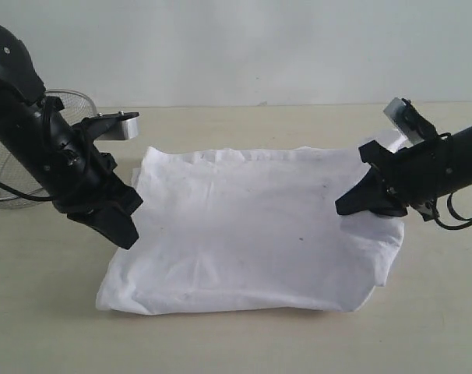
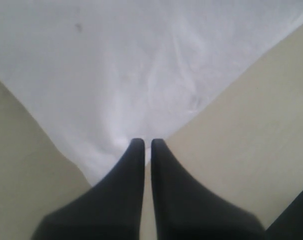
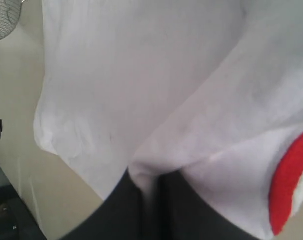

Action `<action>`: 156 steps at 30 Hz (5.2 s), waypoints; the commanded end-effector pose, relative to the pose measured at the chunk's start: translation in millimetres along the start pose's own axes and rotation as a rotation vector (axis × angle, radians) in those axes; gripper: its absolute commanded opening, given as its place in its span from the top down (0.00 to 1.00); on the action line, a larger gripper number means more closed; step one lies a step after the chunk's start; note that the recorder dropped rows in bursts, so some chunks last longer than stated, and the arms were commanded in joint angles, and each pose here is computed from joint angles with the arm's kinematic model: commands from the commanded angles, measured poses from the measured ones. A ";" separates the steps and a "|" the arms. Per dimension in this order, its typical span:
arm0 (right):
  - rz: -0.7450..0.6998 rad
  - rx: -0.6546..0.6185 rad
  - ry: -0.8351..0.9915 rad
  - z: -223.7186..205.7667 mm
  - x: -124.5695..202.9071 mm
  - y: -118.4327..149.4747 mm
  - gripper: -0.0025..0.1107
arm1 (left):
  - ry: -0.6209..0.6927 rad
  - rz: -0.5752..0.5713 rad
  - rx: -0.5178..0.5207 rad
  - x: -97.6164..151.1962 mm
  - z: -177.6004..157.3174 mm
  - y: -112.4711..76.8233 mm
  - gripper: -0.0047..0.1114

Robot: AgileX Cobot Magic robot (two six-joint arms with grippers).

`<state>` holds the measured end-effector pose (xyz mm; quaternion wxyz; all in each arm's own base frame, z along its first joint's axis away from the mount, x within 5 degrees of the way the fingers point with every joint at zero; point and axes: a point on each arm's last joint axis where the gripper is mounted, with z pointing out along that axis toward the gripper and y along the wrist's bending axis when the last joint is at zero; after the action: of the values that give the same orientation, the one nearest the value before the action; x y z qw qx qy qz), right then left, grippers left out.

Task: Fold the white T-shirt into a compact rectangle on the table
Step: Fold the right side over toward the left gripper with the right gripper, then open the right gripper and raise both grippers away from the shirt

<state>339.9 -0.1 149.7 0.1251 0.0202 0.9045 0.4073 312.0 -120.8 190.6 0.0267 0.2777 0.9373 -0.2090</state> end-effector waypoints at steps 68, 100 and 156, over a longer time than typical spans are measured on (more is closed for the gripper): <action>-0.344 -0.183 0.122 111.3 -10.6 156.5 0.98 | -0.004 -0.133 -0.323 8.8 -22.8 20.2 0.92; -0.359 -0.214 0.148 179.1 -0.1 199.8 0.98 | 0.012 -0.143 -0.322 12.5 -27.3 21.3 0.92; -0.182 0.265 0.036 51.7 -17.6 91.4 0.98 | -0.145 0.036 0.103 -12.2 -9.9 -34.8 0.92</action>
<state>373.1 109.0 189.3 0.1354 -0.0513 0.9484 0.2822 305.4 -137.6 222.2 0.0902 0.2685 0.9196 -0.2723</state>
